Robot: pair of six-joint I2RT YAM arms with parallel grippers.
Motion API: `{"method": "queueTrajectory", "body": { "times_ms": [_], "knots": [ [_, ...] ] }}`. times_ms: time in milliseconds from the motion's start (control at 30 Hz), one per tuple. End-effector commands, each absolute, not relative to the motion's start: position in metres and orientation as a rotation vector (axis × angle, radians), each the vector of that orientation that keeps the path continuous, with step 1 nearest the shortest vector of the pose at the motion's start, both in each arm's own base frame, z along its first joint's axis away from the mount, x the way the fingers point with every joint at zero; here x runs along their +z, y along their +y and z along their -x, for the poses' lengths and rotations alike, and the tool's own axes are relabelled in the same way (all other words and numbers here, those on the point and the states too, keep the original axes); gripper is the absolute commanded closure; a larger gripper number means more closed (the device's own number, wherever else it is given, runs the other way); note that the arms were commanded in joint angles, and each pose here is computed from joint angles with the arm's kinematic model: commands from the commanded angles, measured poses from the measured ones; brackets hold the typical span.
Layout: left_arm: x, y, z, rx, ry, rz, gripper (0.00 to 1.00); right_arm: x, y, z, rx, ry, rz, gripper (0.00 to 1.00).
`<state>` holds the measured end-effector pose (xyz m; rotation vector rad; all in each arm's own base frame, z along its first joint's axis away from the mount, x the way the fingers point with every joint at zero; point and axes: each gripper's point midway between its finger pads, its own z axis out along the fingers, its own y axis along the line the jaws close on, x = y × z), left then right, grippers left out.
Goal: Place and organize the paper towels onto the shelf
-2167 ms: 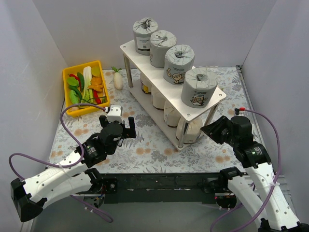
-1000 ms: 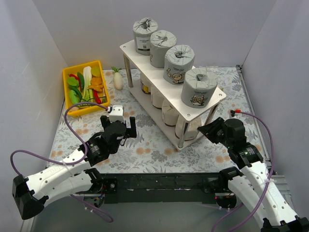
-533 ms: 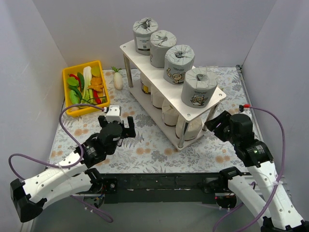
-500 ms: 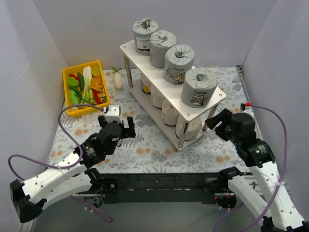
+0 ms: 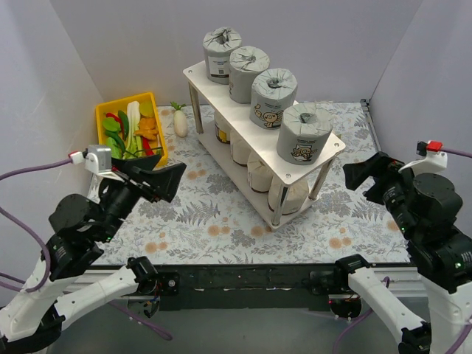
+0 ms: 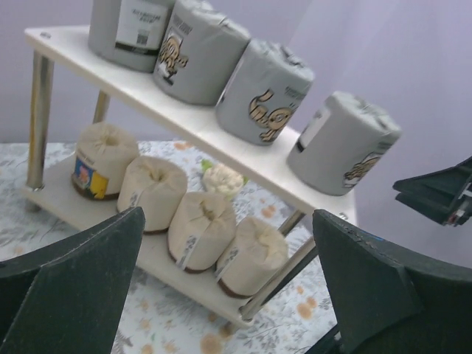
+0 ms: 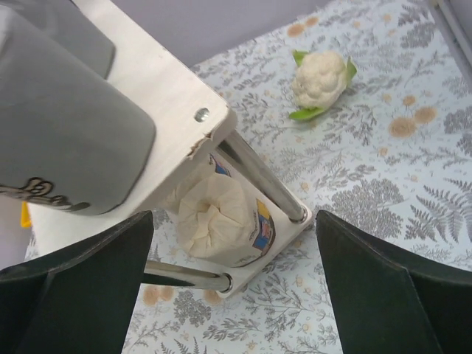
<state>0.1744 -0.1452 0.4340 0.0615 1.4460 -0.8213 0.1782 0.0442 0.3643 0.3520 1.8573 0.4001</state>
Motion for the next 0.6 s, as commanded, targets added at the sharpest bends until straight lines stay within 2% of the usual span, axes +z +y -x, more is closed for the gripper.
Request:
{"method": "queueTrajectory", "body": {
  "times_ms": [0, 300, 567],
  "knots": [
    [0.441, -0.154, -0.158, -0.897, 1.469, -0.142, 0.02, 0.4, 0.044, -0.157, 0.418, 1.78, -0.21, 0.02],
    [0.495, -0.125, -0.117, -1.039, 1.303, -0.142, 0.02, 0.436, 0.062, -0.134, 0.579, 1.628, -0.086, 0.02],
    [0.49, -0.111, -0.114, -1.021, 1.289, -0.103, 0.02, 0.454, 0.065, -0.119, 0.647, 1.535, -0.059, 0.02]
  ]
}}
